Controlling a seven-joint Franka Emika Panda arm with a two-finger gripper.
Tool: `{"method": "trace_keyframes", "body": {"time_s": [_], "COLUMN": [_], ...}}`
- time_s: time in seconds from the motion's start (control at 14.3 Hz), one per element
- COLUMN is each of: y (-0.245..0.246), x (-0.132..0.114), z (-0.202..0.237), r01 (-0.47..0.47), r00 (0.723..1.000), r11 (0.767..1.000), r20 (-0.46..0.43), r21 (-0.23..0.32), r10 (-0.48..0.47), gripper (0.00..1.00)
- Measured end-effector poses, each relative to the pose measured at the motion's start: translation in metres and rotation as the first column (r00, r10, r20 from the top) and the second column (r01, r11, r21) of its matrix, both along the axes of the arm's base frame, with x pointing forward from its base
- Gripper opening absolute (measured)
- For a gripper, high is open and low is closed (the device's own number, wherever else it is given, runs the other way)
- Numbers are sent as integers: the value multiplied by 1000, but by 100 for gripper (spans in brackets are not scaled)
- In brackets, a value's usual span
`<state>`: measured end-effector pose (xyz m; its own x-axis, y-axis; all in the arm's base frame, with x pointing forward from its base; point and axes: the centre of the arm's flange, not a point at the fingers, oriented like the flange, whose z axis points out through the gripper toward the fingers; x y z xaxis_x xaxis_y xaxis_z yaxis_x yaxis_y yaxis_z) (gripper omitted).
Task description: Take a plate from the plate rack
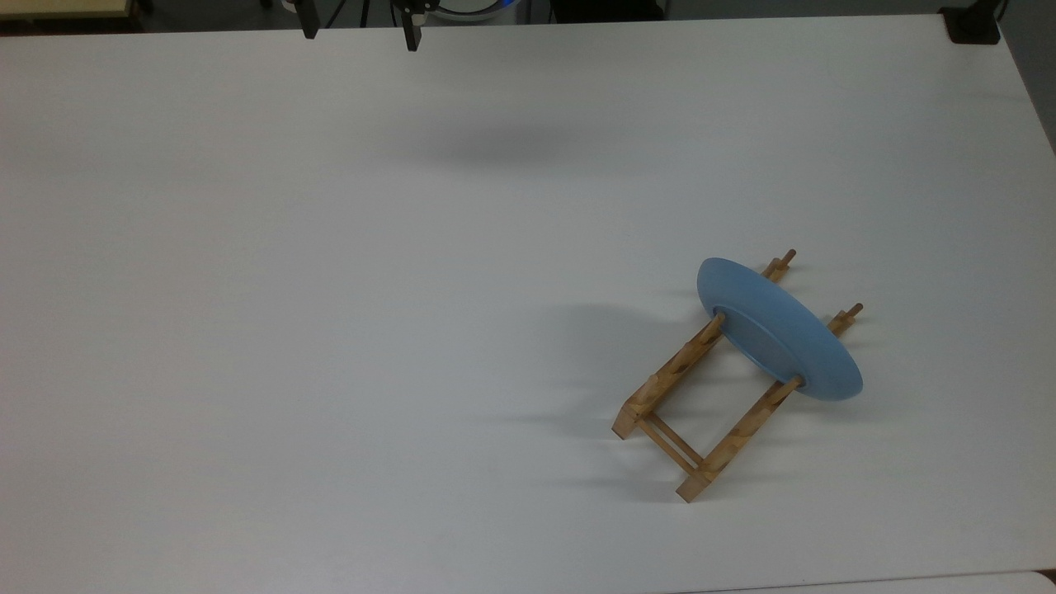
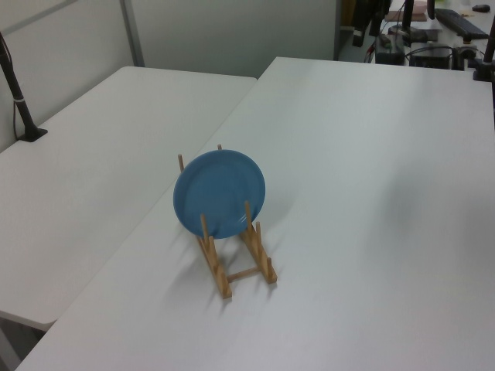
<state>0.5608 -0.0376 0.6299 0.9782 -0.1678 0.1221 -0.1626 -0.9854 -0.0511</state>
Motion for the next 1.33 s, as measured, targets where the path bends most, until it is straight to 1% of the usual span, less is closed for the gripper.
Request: {"method": "trace_keyframes", "body": {"time_s": [1.33], "y": [1], "x": [0], "z": [-5], "r01": [-3], "r00": [1000], "r11": [1000], "r20": [-11], "r21": [1], "r10": [3], "gripper": [100]}}
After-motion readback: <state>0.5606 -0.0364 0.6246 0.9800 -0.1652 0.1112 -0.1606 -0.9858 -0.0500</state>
